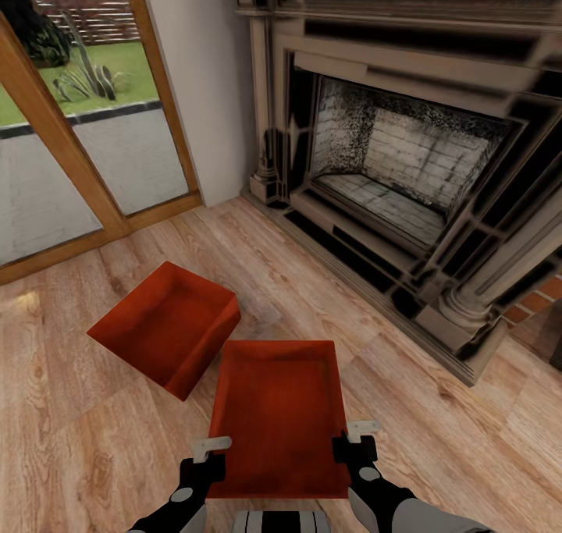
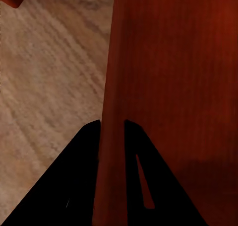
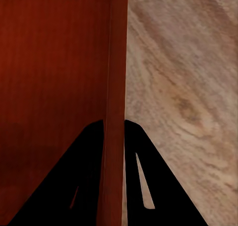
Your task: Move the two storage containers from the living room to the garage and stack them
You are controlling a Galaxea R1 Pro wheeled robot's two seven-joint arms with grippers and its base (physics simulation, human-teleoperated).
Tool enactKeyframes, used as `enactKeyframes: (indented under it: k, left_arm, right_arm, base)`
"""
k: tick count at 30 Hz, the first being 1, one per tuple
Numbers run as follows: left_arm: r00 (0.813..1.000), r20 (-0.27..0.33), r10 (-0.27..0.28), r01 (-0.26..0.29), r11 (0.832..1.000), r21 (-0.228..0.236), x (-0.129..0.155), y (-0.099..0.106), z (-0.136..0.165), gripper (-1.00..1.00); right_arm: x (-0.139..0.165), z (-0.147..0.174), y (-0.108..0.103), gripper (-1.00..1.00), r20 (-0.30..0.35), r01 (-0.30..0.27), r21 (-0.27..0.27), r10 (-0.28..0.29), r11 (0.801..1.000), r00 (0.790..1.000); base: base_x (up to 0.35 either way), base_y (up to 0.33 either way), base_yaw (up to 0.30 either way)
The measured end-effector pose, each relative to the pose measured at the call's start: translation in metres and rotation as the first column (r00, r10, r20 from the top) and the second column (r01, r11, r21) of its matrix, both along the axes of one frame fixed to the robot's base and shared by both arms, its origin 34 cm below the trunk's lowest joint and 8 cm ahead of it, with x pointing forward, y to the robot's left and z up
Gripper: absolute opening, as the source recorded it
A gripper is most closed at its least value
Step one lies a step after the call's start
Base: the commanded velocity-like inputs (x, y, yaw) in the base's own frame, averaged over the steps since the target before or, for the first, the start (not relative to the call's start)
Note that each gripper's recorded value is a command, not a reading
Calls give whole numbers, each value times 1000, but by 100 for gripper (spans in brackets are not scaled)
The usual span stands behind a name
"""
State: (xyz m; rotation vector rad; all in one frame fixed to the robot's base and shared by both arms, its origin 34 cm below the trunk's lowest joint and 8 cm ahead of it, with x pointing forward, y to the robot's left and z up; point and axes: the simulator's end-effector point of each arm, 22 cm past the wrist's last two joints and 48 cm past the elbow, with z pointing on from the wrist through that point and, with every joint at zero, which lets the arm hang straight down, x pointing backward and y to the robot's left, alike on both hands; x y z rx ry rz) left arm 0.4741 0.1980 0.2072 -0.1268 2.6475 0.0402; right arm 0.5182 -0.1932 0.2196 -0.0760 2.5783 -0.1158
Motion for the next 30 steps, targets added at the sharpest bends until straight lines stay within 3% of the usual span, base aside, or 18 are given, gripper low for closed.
enactKeyframes:
  k: [30]
  left_arm:
    - [1000, -6, 0, 0, 1000, 1, 10, 1, 57, -100]
  right_arm:
    - [10, 57, 1, -100, -7, -5, 2, 5, 1000, 1000]
  base:
    - [0, 0, 0]
